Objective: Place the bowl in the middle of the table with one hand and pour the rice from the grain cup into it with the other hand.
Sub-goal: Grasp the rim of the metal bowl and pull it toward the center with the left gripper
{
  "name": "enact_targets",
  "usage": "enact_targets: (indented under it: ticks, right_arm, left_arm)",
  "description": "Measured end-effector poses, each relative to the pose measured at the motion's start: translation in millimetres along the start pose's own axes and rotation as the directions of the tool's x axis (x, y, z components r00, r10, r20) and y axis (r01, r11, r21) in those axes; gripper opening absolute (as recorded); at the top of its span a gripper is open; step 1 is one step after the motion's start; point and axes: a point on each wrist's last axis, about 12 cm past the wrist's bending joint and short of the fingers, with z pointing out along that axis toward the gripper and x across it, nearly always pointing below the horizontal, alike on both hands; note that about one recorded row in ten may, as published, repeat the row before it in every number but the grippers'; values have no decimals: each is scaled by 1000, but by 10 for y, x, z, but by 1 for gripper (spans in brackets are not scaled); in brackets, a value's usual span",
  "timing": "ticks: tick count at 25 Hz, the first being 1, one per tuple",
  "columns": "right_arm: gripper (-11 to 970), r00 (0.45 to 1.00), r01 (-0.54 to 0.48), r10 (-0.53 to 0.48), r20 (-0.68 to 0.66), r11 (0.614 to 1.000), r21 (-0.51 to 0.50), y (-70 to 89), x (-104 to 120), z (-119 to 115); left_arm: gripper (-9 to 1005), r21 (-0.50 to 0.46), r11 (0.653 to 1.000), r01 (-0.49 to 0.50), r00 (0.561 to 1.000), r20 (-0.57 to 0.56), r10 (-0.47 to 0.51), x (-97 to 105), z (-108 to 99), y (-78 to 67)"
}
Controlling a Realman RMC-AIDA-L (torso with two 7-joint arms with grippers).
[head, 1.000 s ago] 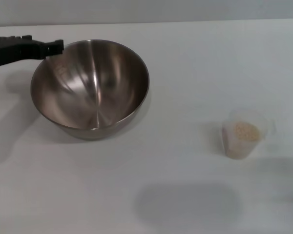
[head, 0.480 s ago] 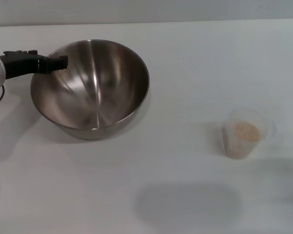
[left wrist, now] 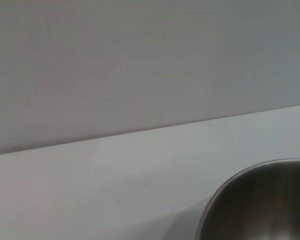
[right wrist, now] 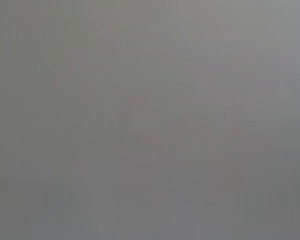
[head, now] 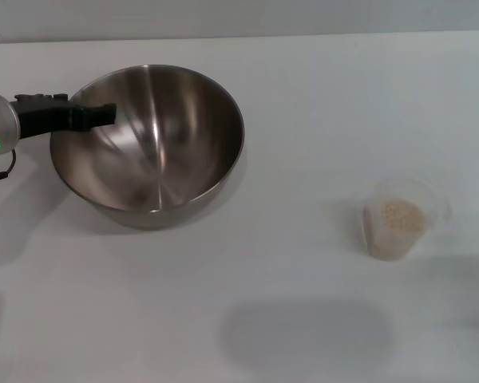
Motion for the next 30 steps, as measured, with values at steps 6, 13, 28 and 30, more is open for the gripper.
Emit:
enact_targets:
  ticks: [6,13,28,30]
  right_arm:
    - [826,1000,-1,1,3,1000,-2,5,3,18]
    - [825,1000,-1,1,4,1000,0,2,4,26]
    - [825,1000,-2,2,6,1000,-4,8,1,25]
    - [826,1000,-2,2,7,1000,-4,8,0,25]
  left_arm:
    - [804,13,1000,-2,1000,-7,2,-1,9,-28]
    - [765,18,1000,-1,1000,-9,1,-3,6,-35]
    - [442,29,999,-26,999,-18,26,-42,1,-52]
    - [283,31,999,-27,999,-20,27,-42,1,-56]
